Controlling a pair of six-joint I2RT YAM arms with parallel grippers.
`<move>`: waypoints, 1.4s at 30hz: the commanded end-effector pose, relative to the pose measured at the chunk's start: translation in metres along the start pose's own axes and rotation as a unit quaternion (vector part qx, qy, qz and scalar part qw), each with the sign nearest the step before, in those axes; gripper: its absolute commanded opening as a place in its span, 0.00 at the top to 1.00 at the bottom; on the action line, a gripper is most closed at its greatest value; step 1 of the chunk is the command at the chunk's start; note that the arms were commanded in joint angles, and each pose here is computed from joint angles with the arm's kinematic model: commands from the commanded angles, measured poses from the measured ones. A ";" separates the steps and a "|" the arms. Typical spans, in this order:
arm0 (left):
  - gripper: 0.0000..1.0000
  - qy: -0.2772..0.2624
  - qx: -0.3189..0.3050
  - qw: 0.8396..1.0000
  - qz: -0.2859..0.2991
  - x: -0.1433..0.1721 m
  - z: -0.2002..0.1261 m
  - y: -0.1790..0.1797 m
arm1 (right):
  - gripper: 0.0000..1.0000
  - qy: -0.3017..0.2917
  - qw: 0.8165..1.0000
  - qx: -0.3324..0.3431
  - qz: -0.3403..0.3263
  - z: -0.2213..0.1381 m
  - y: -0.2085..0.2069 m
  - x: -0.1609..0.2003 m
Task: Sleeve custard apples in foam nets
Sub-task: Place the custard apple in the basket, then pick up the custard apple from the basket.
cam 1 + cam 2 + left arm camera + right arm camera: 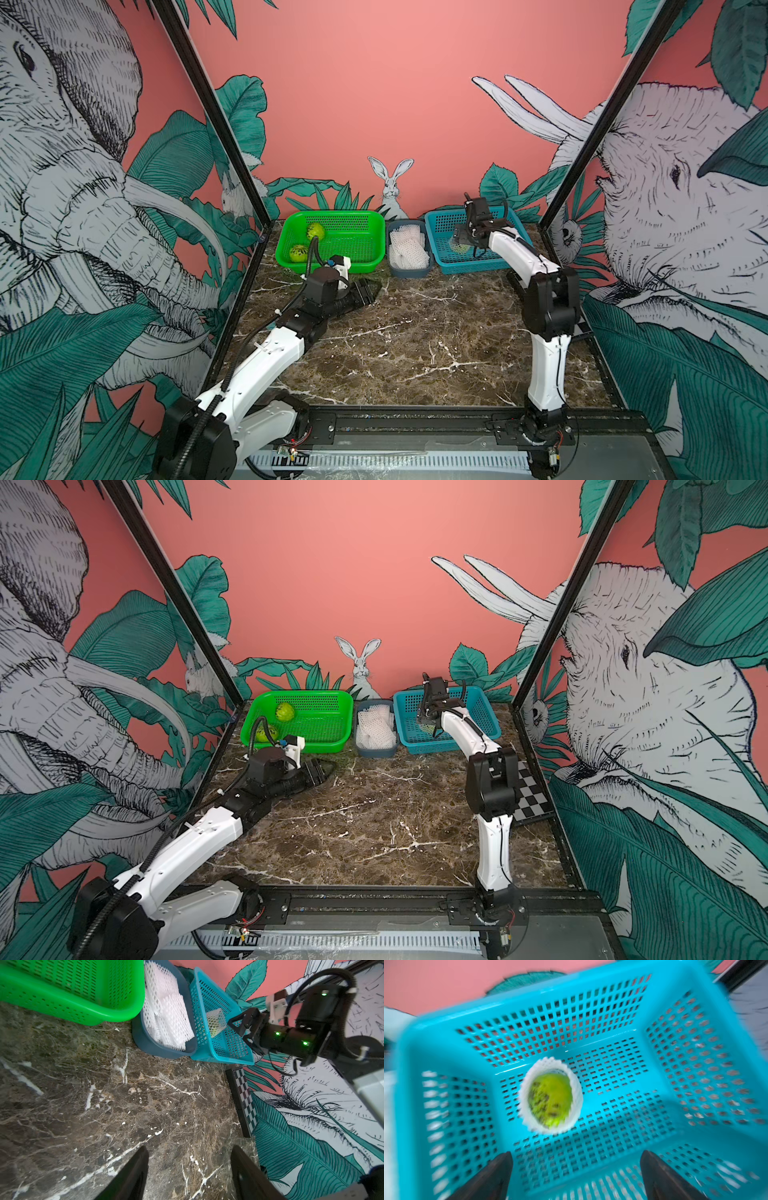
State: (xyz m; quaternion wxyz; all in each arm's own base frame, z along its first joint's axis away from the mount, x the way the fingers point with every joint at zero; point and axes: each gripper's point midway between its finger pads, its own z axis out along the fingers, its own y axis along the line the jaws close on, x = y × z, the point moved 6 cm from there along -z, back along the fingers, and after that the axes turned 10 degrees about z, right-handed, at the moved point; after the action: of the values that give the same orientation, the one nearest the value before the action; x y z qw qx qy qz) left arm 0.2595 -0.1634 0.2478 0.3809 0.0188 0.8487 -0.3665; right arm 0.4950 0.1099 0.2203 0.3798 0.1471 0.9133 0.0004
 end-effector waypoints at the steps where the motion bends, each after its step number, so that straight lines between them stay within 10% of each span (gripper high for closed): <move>1: 0.30 -0.005 -0.042 0.999 0.023 -0.020 -0.012 0.003 | 0.04 -0.069 0.996 -0.062 -0.014 -0.059 0.015 -0.009; 7: 0.18 0.038 -0.107 0.993 0.038 -0.058 -0.012 0.014 | 0.06 -0.056 0.982 -0.172 -0.046 -0.118 0.027 0.030; 8: 0.04 0.049 -0.117 0.991 0.045 -0.064 -0.010 0.016 | 0.06 -0.057 0.979 -0.190 -0.055 -0.131 0.029 0.038; 13: 0.03 0.084 -0.186 0.977 0.065 -0.092 -0.004 0.036 | 0.06 -0.030 0.970 -0.233 -0.068 -0.151 0.028 0.081; 22: 0.04 0.160 -0.390 0.903 0.082 -0.144 0.000 0.118 | 0.07 0.017 0.958 -0.276 -0.077 -0.170 0.031 0.136; 42: 0.05 0.214 -0.460 0.861 0.036 -0.177 0.057 0.240 | 0.08 0.034 0.954 -0.285 -0.082 -0.187 0.036 0.157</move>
State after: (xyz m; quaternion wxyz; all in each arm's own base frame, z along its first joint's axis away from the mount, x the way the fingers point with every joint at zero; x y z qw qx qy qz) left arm 0.4990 0.0144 0.1804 0.1698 -0.0534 0.9806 0.0819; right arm 0.2716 0.2075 0.2349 0.3568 -0.0487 0.9045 0.2283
